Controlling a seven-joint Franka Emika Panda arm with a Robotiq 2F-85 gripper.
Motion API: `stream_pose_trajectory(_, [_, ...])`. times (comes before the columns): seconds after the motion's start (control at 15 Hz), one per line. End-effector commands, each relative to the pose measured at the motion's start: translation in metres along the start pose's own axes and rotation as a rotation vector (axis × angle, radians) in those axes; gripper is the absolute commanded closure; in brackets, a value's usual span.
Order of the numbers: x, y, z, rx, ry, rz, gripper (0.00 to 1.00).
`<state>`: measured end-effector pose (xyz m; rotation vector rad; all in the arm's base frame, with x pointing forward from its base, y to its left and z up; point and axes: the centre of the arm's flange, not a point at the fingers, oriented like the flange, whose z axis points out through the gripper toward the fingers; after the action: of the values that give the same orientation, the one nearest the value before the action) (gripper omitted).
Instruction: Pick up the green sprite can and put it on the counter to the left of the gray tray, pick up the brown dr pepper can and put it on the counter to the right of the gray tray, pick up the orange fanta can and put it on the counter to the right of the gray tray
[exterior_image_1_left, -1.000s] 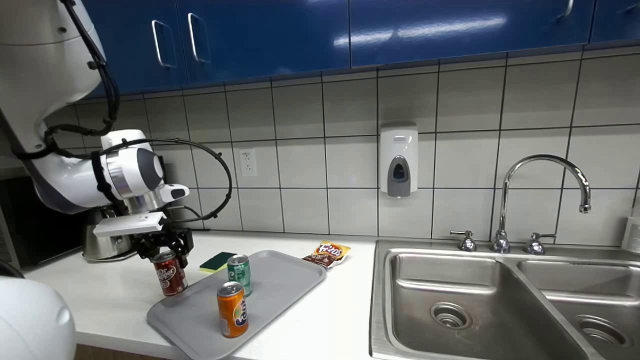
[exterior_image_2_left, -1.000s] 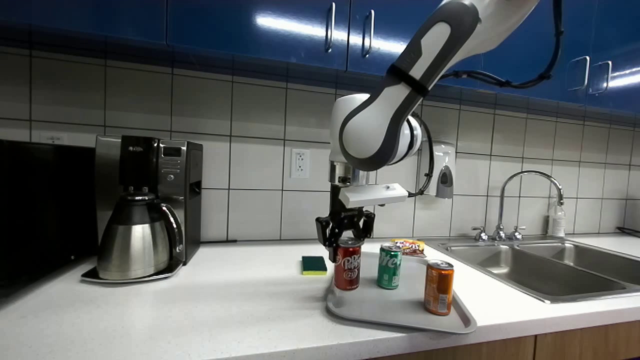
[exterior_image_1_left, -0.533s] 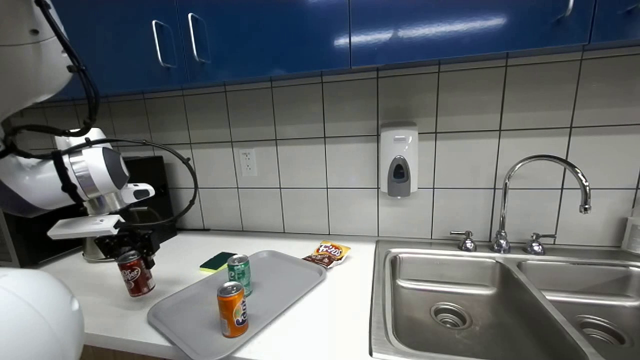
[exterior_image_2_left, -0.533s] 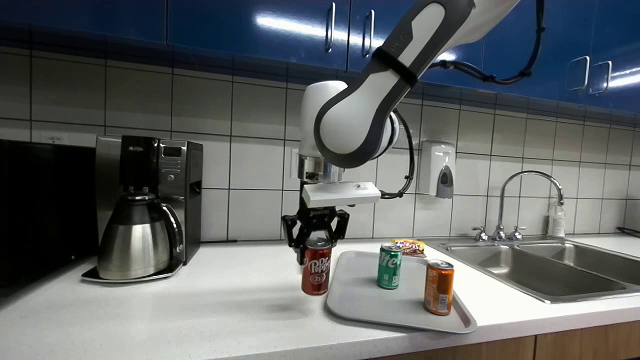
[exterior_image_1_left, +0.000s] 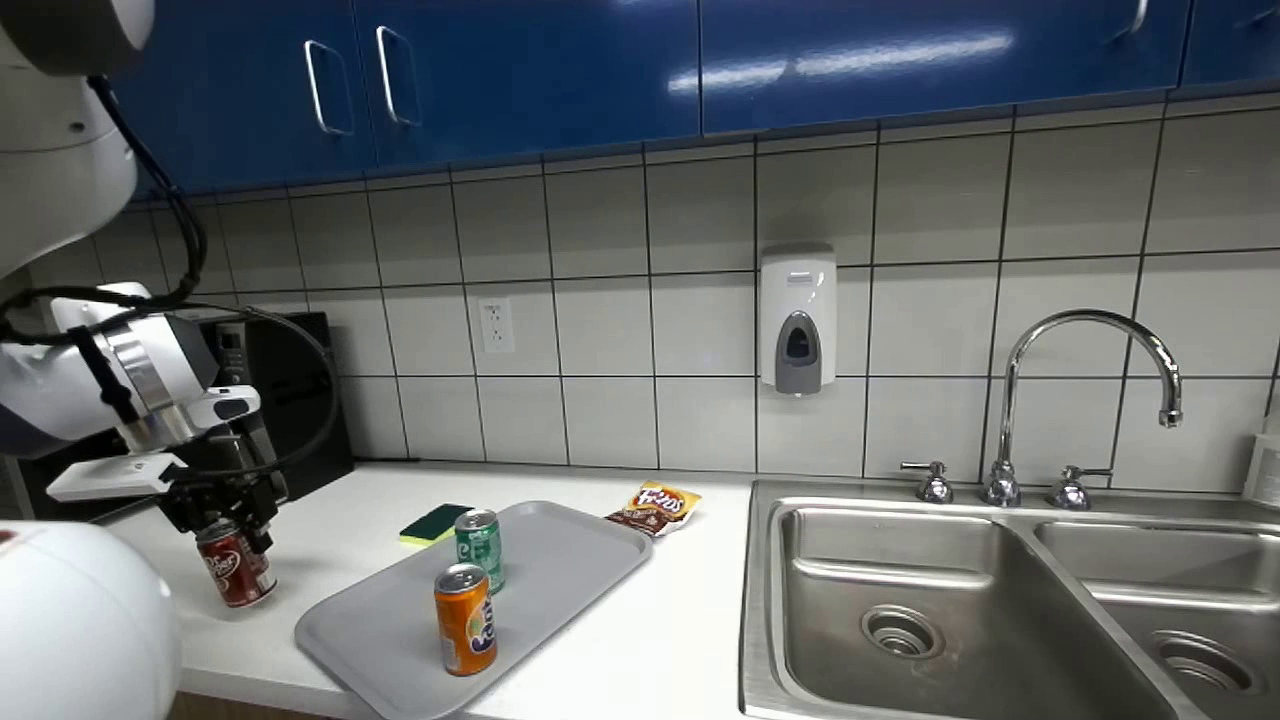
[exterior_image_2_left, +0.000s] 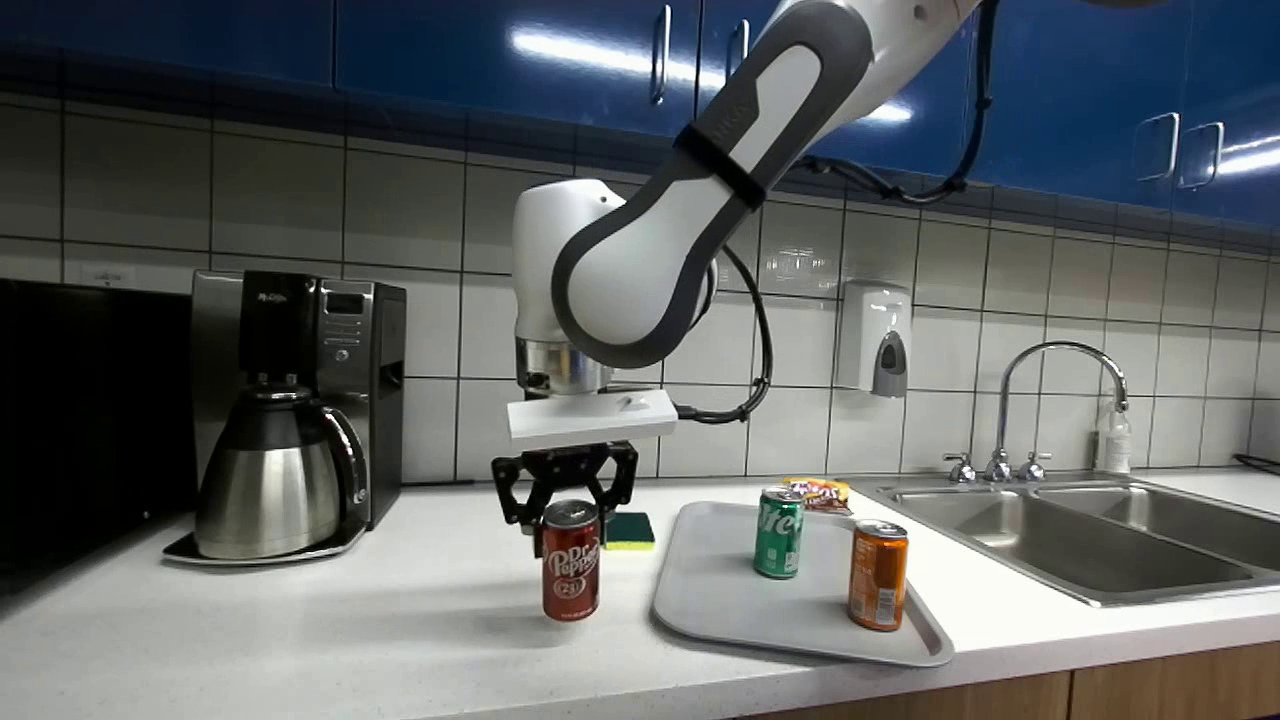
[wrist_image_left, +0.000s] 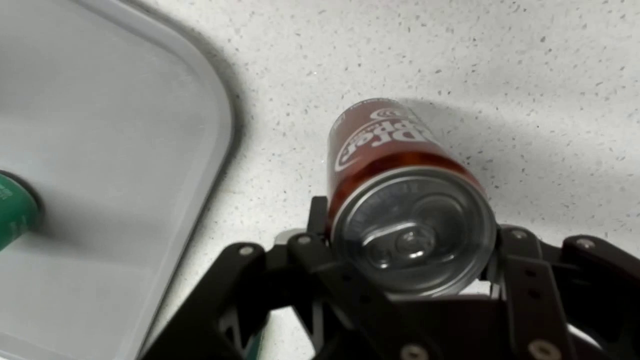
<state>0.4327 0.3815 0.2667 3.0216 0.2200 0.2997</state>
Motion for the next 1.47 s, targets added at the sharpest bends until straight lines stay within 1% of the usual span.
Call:
stream_pose_trajectory(0.0, [0.023, -0.027, 0.012, -0.047, -0.012, 0.05, 0.62])
stream_pose_trajectory(0.27, [0.033, -0.035, 0.025, -0.058, -0.022, 0.072, 0.62])
stream_pose_trajectory(0.47, [0.039, -0.034, 0.026, -0.053, -0.017, 0.081, 0.62])
stream_pose_trajectory(0.53, [0.035, -0.036, 0.023, -0.05, -0.018, 0.082, 0.62])
stream_pose_trajectory(1.0, [0.037, -0.026, 0.027, -0.028, -0.036, 0.112, 0.62])
stream_pose_trajectory(1.07, [0.038, -0.025, 0.027, -0.023, -0.04, 0.119, 0.12])
stream_pose_trajectory(1.13, [0.038, -0.023, 0.027, -0.02, -0.042, 0.124, 0.11])
stream_pose_trajectory(1.2, [0.038, -0.021, 0.027, -0.019, -0.04, 0.131, 0.05])
stream_pose_trajectory(1.27, [0.038, -0.019, 0.025, -0.018, -0.036, 0.135, 0.01])
stream_pose_trajectory(1.4, [0.037, -0.015, 0.02, -0.011, -0.025, 0.14, 0.0])
